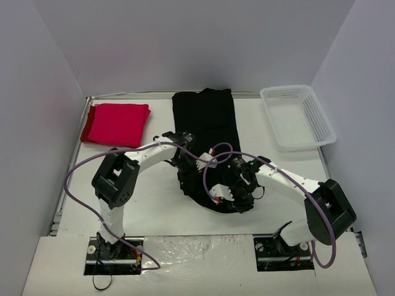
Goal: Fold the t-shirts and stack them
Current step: Grab the bottom of the folded rectangular tshirt with both arms
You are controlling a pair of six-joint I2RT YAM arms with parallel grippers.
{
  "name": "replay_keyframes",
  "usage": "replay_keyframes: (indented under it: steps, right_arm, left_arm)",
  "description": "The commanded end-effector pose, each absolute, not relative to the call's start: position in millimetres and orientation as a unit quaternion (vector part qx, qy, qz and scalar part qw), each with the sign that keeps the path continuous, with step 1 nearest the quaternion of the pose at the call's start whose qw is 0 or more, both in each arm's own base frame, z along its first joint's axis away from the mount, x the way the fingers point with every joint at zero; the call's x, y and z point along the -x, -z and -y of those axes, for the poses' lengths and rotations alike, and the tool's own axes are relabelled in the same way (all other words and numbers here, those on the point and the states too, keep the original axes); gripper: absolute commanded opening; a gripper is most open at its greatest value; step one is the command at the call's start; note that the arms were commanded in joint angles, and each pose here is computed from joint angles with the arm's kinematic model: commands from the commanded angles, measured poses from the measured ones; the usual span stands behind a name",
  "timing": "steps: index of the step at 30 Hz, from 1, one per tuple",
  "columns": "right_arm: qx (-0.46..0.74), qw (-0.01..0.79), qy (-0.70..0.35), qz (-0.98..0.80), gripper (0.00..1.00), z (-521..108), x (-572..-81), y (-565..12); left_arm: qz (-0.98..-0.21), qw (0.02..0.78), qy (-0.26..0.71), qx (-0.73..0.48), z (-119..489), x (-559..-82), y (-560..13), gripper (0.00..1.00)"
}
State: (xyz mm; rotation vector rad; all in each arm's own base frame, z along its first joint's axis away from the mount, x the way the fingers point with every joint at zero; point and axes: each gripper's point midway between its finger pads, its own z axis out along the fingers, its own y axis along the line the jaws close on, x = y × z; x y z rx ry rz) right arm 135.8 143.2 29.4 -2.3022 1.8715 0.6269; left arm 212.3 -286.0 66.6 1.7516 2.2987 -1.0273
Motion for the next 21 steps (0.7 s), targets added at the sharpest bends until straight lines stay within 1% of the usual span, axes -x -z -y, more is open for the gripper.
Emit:
replay_keyframes:
  steps: [1,11,16,21]
  right_arm:
    - [0.749,0.025,-0.192,-0.634,0.32,-138.6,-130.4,-34.0]
    - [0.747,0.037,-0.129,-0.651,0.33,-132.7,-155.6,-30.6]
    - [0.74,0.015,-0.117,-0.662,0.33,-130.5,-157.6,-26.5]
    - [0.746,-0.018,-0.113,-0.656,0.32,-134.6,-149.1,-21.8]
  left_arm:
    - [-0.749,0.056,0.338,-0.567,284.1,-216.6,-78.2,0.02]
    - [-0.747,0.062,0.336,-0.57,281.7,-215.4,-78.6,0.02]
    - [-0.748,0.062,0.335,-0.57,281.7,-215.7,-79.2,0.02]
    - [-0.749,0.062,0.331,-0.57,280.6,-216.6,-77.9,0.02]
